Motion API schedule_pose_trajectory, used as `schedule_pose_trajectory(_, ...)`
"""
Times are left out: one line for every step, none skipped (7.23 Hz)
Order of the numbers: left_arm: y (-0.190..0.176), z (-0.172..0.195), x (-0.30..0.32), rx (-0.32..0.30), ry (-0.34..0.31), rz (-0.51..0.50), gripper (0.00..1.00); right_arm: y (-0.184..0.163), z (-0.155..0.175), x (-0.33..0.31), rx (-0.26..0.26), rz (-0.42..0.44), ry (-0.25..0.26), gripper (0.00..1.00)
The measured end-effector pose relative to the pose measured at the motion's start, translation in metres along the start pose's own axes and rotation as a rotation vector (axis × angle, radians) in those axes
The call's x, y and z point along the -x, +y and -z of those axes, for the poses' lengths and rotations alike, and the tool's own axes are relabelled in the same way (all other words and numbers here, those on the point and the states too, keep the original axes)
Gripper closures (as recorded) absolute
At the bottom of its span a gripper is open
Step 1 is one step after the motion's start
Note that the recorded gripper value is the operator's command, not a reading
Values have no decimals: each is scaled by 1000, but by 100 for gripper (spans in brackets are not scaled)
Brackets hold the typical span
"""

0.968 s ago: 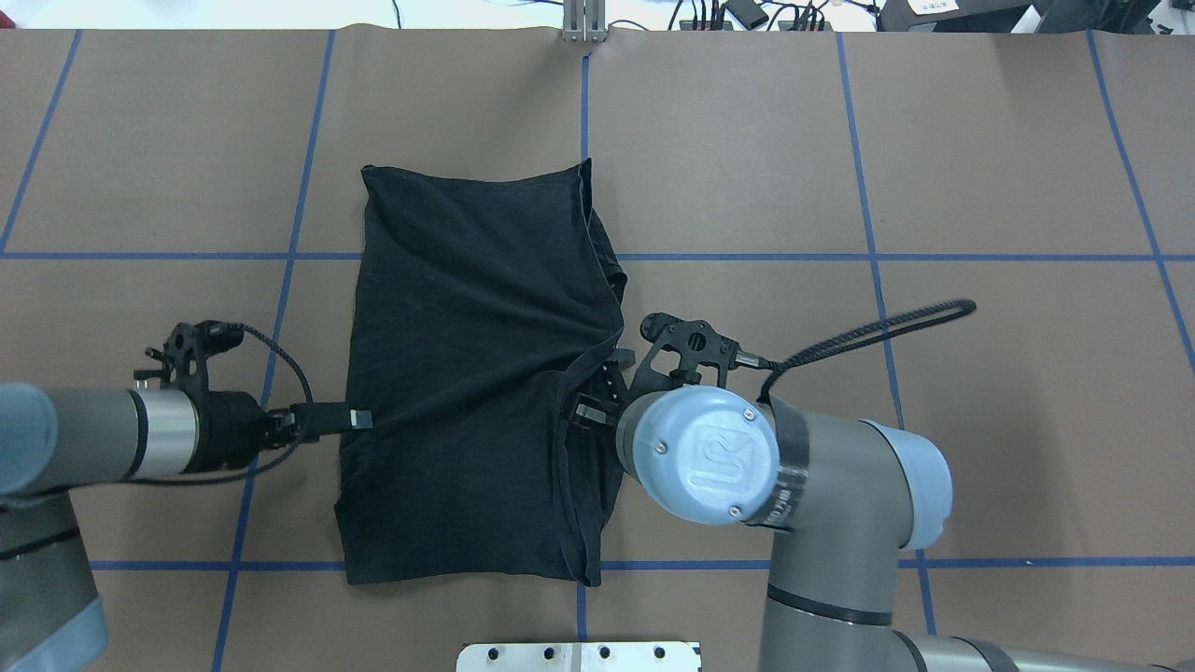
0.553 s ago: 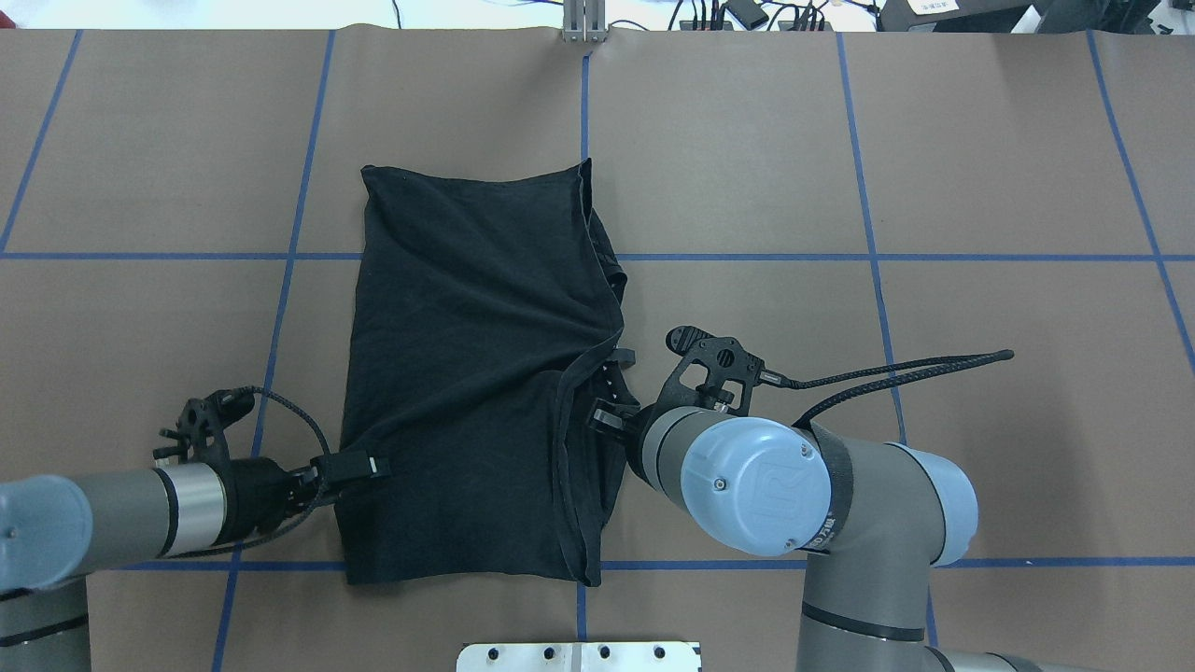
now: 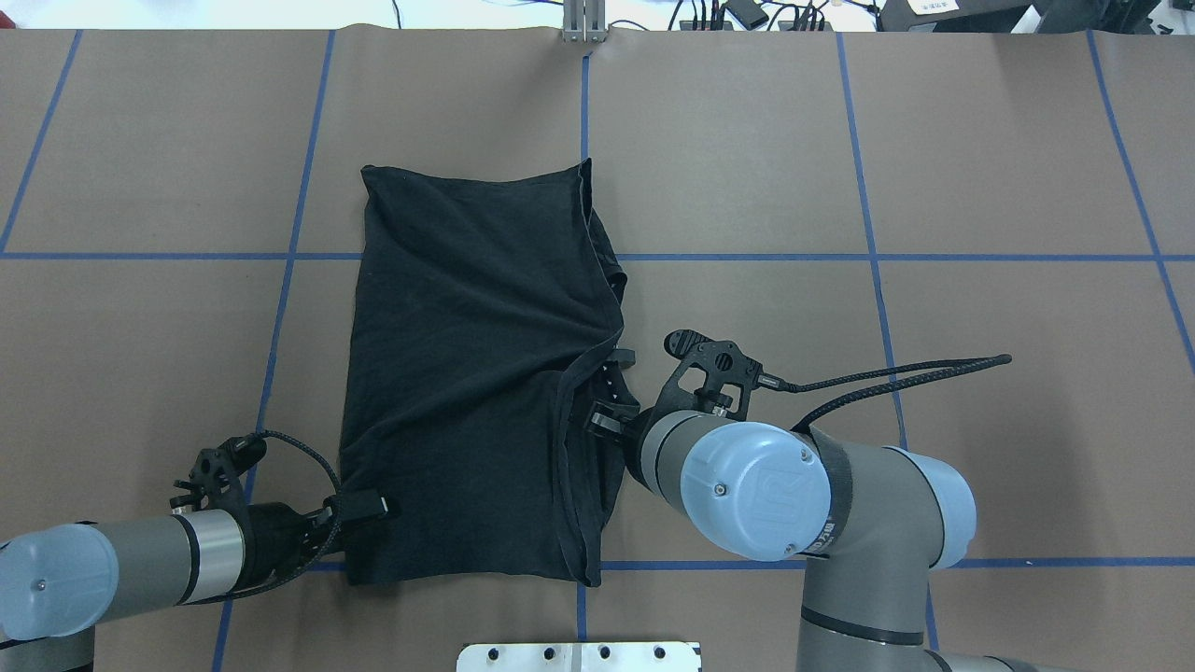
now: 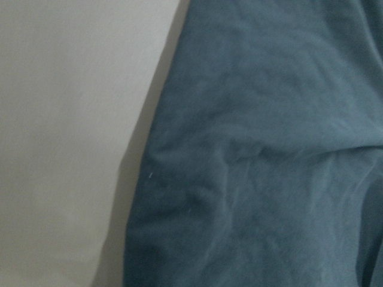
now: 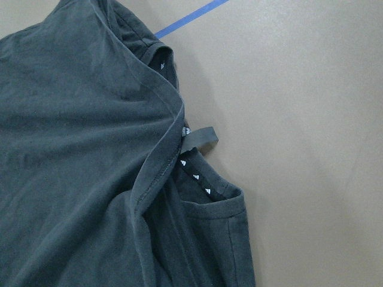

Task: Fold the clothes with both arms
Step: 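Grasp the near edge of the black shirt with both grippers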

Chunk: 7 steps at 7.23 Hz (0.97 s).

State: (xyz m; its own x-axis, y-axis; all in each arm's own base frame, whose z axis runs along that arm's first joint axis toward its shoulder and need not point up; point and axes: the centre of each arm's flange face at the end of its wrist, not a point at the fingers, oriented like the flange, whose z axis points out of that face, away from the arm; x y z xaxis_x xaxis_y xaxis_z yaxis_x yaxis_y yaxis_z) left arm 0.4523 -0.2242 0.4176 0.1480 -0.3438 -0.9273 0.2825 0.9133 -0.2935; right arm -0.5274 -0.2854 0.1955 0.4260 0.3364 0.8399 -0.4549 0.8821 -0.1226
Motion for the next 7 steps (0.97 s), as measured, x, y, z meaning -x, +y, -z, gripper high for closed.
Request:
schedule_pose_trajectory(4,-1,-1,7,1,1,3,1,0,1,1,1,-1,1)
schedule_pose_trajectory(6,-1,-3,12,4,2,25,2,1,1,3,1,-3,1)
schedule_pose_trajectory(9,-1,-5,17,8,1,51,3,1,2,4,2,-3,1)
schedule_pose_trajectory(14,-1,-4,24,8,0,87,4,0,1,4,3,-2,1)
schedule_pose_trajectory(18,-1,-4,34,9,-3,100,5,-2,1,5,4,1,1)
schedule_pose_trajectory(23,0,-6,43,12,-5,100,7,-4,1,6,5,6,1)
schedule_pose_trajectory(26,1,-7,49,15,-6,100,10,-9,0,8,-3,13,1)
